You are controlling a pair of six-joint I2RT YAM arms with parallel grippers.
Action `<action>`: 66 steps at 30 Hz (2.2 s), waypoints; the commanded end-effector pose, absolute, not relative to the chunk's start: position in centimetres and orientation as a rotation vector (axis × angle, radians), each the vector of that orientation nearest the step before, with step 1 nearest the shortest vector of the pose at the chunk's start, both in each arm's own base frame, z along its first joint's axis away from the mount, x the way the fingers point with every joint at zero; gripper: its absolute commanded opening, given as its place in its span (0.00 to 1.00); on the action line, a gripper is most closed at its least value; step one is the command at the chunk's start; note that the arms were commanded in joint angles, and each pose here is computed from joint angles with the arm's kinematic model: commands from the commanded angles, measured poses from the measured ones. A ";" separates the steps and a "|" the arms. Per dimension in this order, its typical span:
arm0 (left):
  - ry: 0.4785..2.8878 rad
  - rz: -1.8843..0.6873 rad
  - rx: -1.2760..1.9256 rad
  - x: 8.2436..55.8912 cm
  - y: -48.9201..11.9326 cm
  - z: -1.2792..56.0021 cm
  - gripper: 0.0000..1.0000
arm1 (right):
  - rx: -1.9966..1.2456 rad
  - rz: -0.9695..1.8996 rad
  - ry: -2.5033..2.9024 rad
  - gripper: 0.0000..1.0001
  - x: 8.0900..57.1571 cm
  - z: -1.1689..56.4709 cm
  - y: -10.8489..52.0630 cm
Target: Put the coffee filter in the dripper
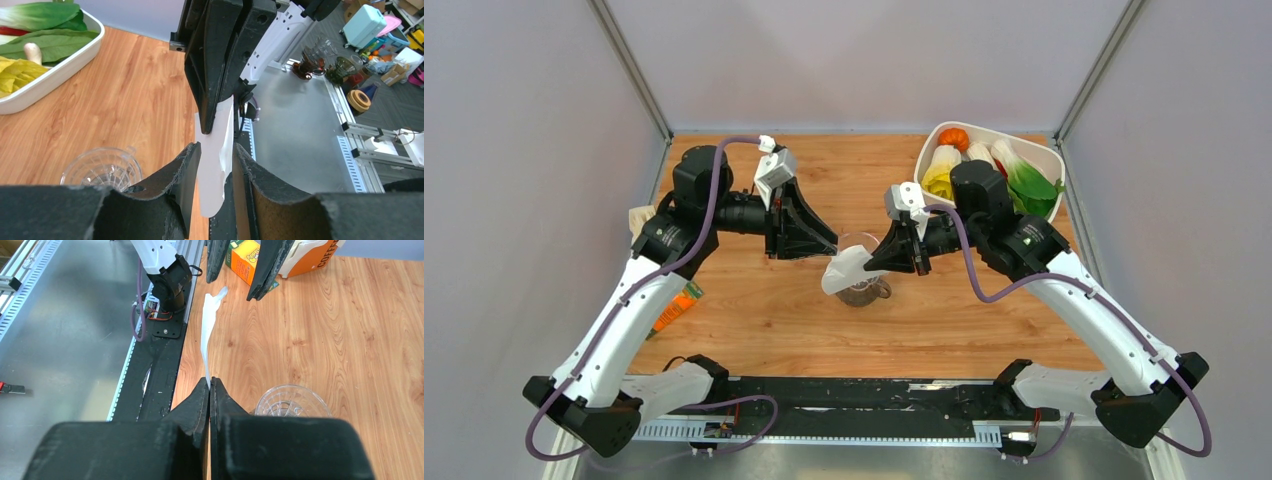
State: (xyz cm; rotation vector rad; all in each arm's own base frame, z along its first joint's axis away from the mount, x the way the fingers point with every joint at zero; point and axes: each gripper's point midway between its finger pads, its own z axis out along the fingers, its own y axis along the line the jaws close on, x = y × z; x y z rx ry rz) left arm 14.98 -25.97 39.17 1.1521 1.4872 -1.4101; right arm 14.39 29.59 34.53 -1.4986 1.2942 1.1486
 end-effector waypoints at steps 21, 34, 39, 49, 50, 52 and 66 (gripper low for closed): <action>1.498 -1.392 1.231 14.1 -26.5 37.6 0.42 | -1.488 1.124 1.266 0.00 14.8 35.6 30.0; 1.521 -1.388 1.232 14.1 -26.6 37.1 0.27 | -1.467 1.109 1.285 0.00 15.3 35.6 30.1; 1.546 -1.374 1.229 14.3 -26.8 36.5 0.25 | -1.461 1.108 1.288 0.00 15.4 35.8 30.1; 1.547 -1.391 1.214 14.1 -26.8 37.1 0.00 | -1.477 1.120 1.289 0.00 14.9 35.4 29.8; 1.548 -1.372 1.203 14.4 -26.8 37.1 0.00 | -1.485 1.129 1.293 0.00 14.7 35.2 29.8; 1.552 -1.323 1.180 15.0 -26.7 37.1 0.00 | -1.497 1.147 1.300 0.00 14.3 35.1 29.7; 1.500 -1.249 1.141 16.0 -26.7 38.2 0.00 | -1.488 1.249 1.358 0.34 14.5 34.9 30.7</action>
